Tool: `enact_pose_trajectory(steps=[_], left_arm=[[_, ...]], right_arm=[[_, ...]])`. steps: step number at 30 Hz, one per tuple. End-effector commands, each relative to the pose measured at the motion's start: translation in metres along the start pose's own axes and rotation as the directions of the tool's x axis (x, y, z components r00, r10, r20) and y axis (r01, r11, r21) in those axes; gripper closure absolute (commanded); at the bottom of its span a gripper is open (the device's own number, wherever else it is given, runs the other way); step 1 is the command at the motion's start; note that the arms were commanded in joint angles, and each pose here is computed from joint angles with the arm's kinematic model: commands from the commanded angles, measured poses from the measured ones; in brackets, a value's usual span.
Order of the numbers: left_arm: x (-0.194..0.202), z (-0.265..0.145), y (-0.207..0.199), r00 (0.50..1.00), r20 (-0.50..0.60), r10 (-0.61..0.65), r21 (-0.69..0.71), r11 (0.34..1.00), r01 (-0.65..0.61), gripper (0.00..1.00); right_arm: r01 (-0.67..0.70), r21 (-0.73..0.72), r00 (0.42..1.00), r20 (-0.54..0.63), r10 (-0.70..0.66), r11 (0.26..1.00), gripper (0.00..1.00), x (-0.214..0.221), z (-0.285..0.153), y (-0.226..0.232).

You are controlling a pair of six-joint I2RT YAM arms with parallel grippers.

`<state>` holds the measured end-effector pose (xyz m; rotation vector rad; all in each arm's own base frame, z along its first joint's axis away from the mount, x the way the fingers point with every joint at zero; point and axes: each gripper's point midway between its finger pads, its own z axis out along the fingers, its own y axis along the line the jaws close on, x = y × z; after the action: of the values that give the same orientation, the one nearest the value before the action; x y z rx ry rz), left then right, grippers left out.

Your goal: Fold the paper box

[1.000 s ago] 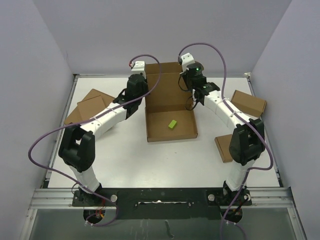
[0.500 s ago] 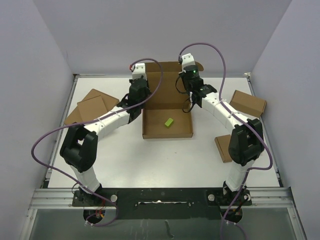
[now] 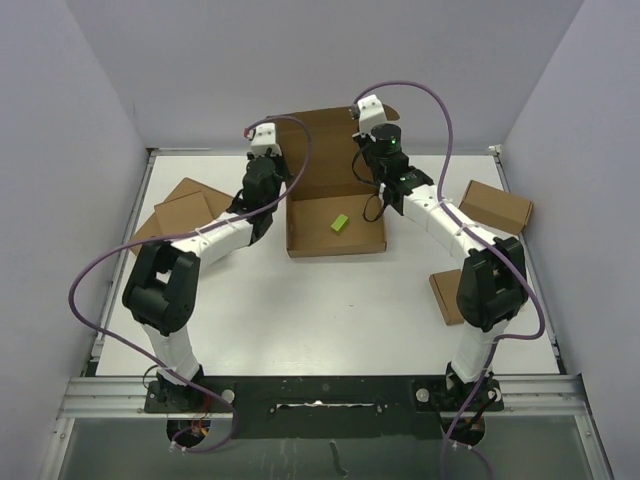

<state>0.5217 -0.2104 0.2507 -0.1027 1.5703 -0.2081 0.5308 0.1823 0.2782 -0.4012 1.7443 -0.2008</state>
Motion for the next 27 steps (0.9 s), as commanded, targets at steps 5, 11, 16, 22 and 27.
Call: enact_pose_trajectory(steps=[5,11,16,22,27], left_arm=[[-0.009,-0.012,-0.054,0.992,0.103,-0.076,0.268,0.962,0.046,1.0],[0.001,-0.024,-0.056,0.993,0.083,-0.086,0.285,0.957,0.059,1.0],[0.011,-0.035,-0.063,0.995,0.066,-0.073,0.301,0.952,0.05,1.0],[0.023,-0.048,-0.06,0.996,0.05,-0.069,0.295,0.954,0.052,1.0],[0.028,-0.059,-0.057,0.997,0.046,-0.065,0.29,0.956,0.049,1.0]], right_arm=[[-0.009,-0.085,0.989,0.149,0.021,0.996,1.0,-0.027,0.003,0.041],[-0.043,-0.09,0.992,0.111,0.053,0.995,1.0,0.001,-0.004,0.047],[-0.058,-0.1,0.993,0.094,0.067,0.993,1.0,0.019,-0.016,0.049],[-0.071,-0.107,0.993,0.086,0.081,0.992,0.96,0.028,-0.029,0.046],[-0.094,-0.126,0.993,0.063,0.103,0.988,0.95,0.038,-0.037,0.052]])
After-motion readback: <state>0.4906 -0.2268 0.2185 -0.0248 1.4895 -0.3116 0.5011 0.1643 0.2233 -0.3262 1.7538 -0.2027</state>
